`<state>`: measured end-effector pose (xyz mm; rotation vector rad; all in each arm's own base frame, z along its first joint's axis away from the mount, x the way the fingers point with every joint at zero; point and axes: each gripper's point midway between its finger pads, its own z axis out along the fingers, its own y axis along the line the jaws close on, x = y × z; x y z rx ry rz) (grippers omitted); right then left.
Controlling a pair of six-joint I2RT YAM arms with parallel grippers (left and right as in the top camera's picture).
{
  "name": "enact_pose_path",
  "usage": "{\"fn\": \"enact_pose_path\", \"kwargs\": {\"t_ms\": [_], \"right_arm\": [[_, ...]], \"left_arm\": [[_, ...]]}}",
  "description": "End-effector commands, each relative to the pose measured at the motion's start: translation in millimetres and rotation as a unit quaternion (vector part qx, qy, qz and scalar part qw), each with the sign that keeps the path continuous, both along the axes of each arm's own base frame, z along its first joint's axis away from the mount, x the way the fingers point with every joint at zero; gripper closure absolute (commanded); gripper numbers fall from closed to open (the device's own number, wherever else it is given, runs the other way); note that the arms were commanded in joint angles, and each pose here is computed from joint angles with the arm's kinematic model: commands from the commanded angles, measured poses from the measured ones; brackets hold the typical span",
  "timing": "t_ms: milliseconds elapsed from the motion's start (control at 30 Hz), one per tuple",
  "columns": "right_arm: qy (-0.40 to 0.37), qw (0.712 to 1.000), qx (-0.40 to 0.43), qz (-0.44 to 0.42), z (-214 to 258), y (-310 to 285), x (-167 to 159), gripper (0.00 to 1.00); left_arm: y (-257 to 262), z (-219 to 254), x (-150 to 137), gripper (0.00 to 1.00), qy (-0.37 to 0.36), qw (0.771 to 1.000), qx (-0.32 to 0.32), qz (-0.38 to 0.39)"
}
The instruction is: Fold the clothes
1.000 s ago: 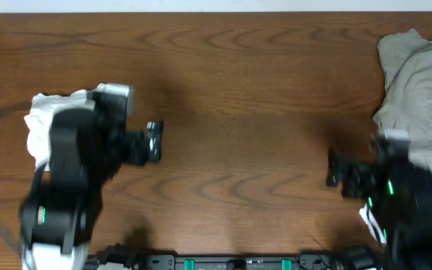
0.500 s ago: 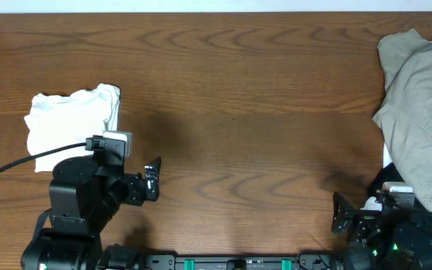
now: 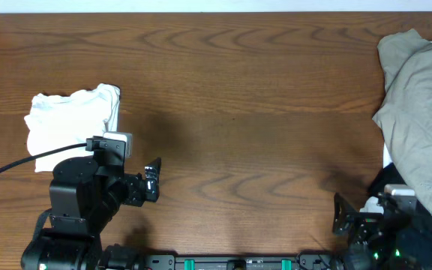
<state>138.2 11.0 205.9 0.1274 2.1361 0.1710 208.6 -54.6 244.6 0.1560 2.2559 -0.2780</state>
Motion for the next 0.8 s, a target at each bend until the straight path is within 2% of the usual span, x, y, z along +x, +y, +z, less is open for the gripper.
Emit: {"fn": "enact_pose_path", "kwargs": {"t_ms": [0, 233, 567, 767], "right_arm": [[-0.025, 0.999, 0.012, -0.018, 4.0, -4.7, -4.0, 0.01], [-0.083, 0.995, -0.044, -0.016, 6.5, -12.4, 6.3, 0.01], [-0.202, 0.978, -0.047, -0.020, 10.0, -5.5, 69.8, 0.01], [-0.275, 0.960, -0.036, -0.025, -6.3, -1.4, 99.8, 0.01]], "left_arm": [[0.4, 1.5, -0.6, 0.02, -0.002, 1.000, -0.003, 0.005], [0.4, 1.5, -0.6, 0.02, -0.001, 1.000, -0.003, 0.005], [0.4, 1.5, -0.6, 0.02, -0.002, 1.000, -0.003, 0.005], [0.4, 1.5, -0.6, 0.02, -0.002, 1.000, -0.003, 0.005]]}}
